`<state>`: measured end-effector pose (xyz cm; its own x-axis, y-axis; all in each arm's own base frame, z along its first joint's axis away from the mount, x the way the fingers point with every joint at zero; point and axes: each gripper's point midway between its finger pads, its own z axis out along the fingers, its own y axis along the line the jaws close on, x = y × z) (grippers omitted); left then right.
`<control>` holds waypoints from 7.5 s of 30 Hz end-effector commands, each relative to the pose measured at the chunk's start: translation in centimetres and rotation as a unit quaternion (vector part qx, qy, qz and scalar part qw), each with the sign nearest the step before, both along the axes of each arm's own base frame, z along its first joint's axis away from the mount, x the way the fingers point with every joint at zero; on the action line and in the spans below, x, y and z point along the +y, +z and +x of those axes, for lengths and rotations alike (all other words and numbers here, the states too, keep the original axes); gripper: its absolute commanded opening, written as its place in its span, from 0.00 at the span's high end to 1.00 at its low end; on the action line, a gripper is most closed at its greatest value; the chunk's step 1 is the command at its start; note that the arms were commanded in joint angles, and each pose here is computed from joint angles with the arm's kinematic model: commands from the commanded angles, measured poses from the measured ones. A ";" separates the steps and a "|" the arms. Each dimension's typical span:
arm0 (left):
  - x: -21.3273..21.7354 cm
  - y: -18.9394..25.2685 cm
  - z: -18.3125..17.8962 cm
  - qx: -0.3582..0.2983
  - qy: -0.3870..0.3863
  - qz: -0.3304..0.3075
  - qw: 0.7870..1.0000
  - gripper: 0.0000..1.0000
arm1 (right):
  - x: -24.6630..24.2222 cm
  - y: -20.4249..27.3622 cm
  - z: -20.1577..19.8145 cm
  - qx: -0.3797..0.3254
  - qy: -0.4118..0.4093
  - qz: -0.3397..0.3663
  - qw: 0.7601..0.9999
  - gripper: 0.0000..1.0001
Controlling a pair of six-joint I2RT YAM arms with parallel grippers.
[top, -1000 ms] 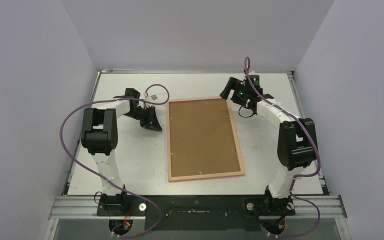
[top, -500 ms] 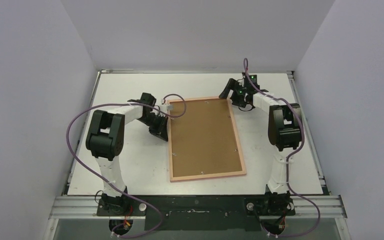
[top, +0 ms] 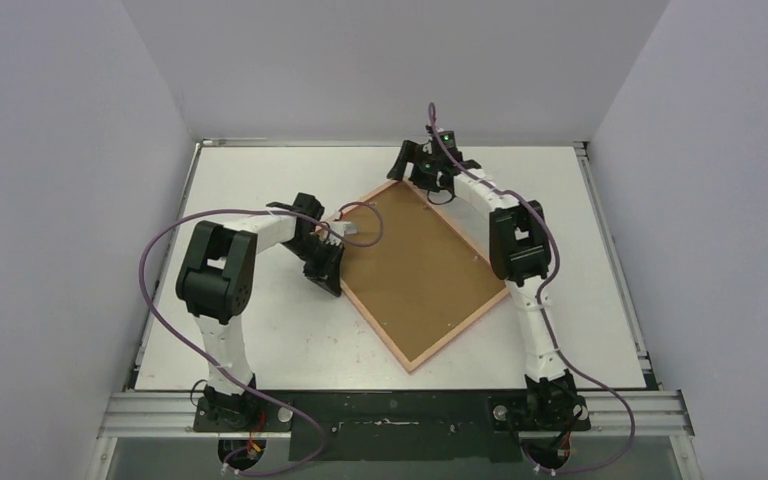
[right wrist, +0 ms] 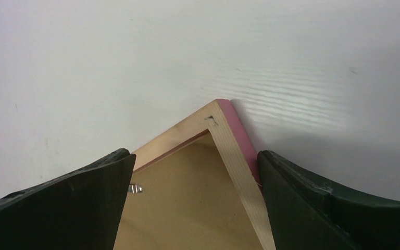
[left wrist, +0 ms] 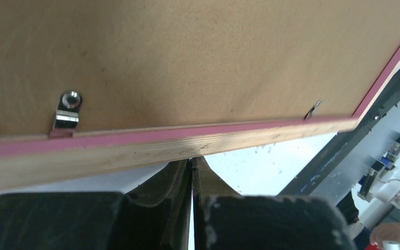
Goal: Put the photo into the frame
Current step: Adjust the photo frame at the center of the board, then install the photo frame at the center of the board.
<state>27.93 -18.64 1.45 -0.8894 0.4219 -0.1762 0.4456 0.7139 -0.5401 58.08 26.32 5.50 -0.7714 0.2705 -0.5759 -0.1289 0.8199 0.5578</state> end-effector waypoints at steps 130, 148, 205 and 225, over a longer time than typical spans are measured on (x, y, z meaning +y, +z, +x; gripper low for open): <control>3.5 1.2 11.3 0.041 0.219 -0.134 0.966 0.87 | 16.6 5.8 -18.1 0.002 0.102 0.100 0.990 0.10; 3.7 0.7 11.0 0.044 0.218 -0.128 0.966 0.91 | 19.9 2.4 -21.2 0.037 0.122 0.104 0.986 0.10; 3.9 0.4 9.9 0.050 0.211 -0.132 0.967 0.93 | 21.2 0.4 -21.5 0.016 0.047 0.103 0.993 0.10; 4.8 1.5 10.3 0.048 0.216 -0.133 0.966 0.93 | 22.3 3.8 -21.2 -0.036 0.089 0.120 0.988 0.10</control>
